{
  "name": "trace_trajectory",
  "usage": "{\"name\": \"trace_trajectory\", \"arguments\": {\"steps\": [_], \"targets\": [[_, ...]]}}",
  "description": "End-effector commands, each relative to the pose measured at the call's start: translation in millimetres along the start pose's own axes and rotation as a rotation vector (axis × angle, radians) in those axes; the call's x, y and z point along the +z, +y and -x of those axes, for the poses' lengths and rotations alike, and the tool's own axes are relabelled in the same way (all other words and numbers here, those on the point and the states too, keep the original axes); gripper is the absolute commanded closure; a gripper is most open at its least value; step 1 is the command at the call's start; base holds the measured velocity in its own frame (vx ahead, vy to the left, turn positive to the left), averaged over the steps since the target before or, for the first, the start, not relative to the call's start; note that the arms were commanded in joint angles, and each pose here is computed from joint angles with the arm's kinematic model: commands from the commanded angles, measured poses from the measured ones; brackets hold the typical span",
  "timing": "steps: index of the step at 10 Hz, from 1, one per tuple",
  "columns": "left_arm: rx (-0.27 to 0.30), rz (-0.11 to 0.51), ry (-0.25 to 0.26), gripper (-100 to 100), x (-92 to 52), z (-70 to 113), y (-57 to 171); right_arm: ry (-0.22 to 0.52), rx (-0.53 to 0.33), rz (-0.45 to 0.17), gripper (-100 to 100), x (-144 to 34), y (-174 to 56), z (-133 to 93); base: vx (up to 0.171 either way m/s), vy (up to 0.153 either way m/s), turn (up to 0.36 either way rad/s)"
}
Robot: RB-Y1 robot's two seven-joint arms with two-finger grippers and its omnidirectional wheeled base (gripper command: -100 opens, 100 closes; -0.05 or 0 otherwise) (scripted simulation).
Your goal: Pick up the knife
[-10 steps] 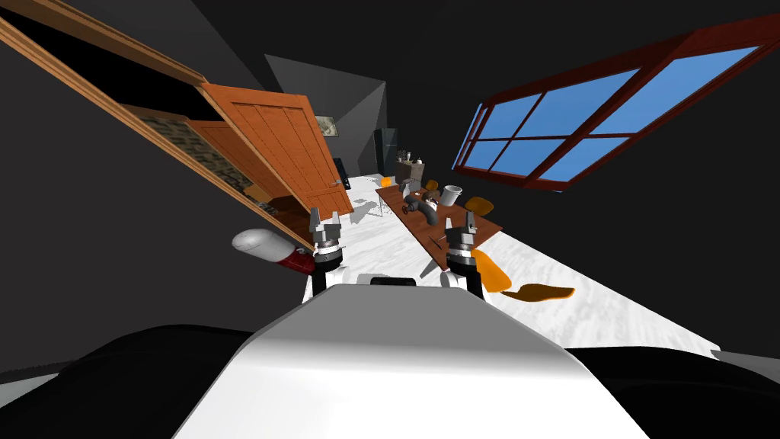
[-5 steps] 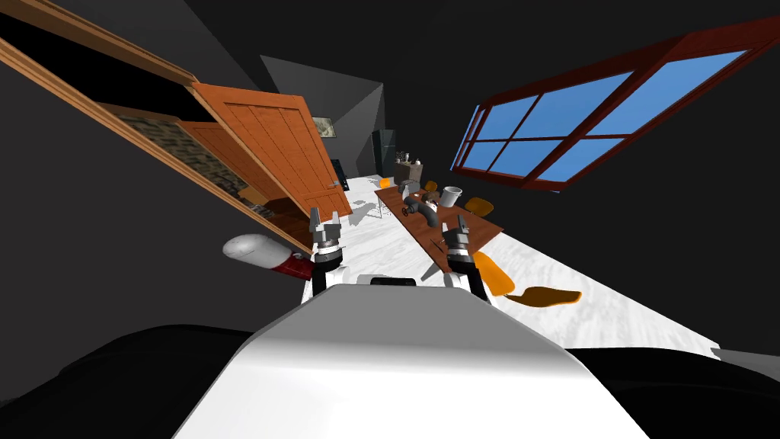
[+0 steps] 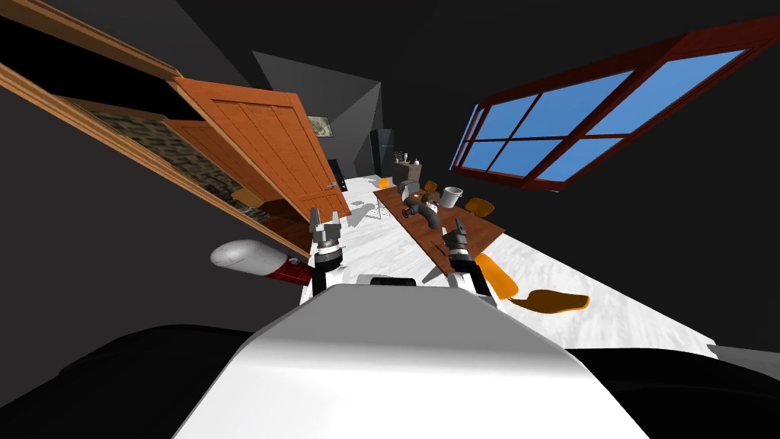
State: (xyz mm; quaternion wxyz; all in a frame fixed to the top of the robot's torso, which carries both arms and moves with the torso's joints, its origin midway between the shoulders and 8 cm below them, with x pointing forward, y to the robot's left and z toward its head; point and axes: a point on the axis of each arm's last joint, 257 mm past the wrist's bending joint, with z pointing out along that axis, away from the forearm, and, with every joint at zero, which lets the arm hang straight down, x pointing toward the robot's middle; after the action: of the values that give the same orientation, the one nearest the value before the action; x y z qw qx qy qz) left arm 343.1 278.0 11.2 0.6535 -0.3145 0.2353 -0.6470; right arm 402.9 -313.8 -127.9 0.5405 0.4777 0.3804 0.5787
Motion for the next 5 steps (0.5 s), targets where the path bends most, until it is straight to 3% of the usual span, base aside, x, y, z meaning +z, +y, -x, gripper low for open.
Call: {"name": "trace_trajectory", "arguments": {"steps": [1,5], "targets": [[0.000,0.000,0.000,0,0.0,0.0,0.0,-0.016,0.015,-0.058,-100,1.1,-15.7,12.8,0.081,0.032,-0.038],[0.000,0.000,0.000,0,0.0,0.0,0.0,-0.055,0.046,-0.184,-100,-0.4,-51.3,36.6,0.078,0.028,-0.037]]}}
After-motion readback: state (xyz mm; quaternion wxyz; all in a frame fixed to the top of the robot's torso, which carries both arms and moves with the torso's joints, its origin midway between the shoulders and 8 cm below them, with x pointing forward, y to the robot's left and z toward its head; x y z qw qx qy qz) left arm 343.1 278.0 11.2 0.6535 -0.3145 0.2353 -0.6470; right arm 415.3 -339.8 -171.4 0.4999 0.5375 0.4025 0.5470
